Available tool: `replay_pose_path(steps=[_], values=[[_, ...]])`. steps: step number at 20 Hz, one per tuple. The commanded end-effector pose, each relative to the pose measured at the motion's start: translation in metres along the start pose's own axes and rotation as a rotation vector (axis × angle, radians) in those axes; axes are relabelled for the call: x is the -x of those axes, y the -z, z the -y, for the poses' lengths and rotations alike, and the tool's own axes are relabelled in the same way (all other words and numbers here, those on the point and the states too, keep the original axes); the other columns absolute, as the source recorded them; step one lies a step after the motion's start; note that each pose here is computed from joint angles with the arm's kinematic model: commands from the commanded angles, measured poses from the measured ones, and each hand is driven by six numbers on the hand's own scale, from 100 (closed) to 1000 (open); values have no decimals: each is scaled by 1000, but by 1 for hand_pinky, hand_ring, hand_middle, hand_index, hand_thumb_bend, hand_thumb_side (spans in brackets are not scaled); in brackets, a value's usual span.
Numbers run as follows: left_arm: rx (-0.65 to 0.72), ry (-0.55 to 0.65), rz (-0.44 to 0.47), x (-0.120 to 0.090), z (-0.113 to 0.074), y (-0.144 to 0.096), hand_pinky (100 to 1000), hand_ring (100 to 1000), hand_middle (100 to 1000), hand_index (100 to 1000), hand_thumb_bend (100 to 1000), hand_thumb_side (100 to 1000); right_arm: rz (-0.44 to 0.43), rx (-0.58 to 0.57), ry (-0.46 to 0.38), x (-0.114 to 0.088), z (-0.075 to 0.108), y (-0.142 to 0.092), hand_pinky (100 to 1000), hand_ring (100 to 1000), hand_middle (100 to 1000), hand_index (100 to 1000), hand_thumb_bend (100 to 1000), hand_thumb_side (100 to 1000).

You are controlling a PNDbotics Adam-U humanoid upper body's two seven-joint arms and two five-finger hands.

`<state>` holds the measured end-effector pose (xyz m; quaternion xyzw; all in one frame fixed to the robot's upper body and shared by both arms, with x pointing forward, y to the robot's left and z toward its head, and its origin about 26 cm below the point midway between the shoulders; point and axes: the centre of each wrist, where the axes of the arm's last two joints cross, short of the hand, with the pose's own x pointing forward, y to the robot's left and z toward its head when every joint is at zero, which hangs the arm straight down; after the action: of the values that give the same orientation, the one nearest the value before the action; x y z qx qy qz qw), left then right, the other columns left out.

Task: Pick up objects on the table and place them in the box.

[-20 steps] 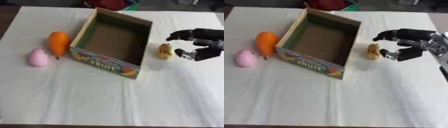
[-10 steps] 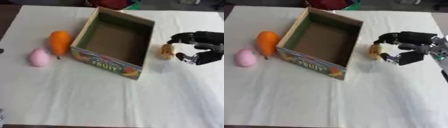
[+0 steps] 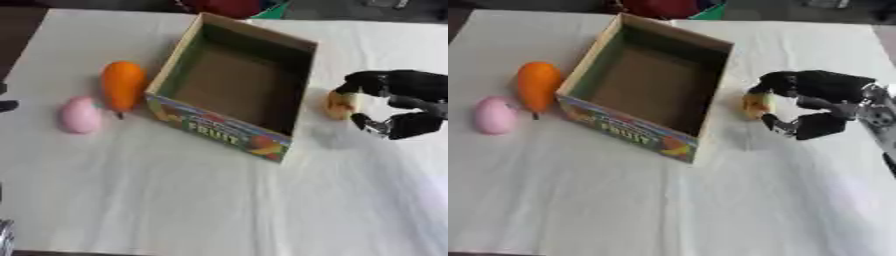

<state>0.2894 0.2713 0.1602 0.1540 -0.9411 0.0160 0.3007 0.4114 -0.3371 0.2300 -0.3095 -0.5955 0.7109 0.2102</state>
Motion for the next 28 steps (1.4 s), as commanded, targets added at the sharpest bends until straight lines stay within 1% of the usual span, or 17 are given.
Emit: replay_pose_path(steps=[1,8,15,21,28], values=[[6,0,26,-5,1,5,654,727,703,704,100,940,-32,28,-28,6,7,-6,850,1000,882,1000,100,1000],[9,1,23,-5,3,5,655,726,701,700,100,940,-65,67,-58,11,3,-7,850,1000,887,1000,100,1000],[12,-1,24,-6,5,5,657,726,699,694,100,939,-111,52,-81,20,-6,-10,848,1000,890,1000,100,1000],[14,-1,26,-6,6,5,657,726,699,692,100,938,-137,54,-77,26,-14,-11,838,1000,873,1000,100,1000],[21,-6,22,-7,10,5,659,727,698,687,100,941,-180,94,-65,32,-18,-12,808,1000,832,1000,100,1000]])
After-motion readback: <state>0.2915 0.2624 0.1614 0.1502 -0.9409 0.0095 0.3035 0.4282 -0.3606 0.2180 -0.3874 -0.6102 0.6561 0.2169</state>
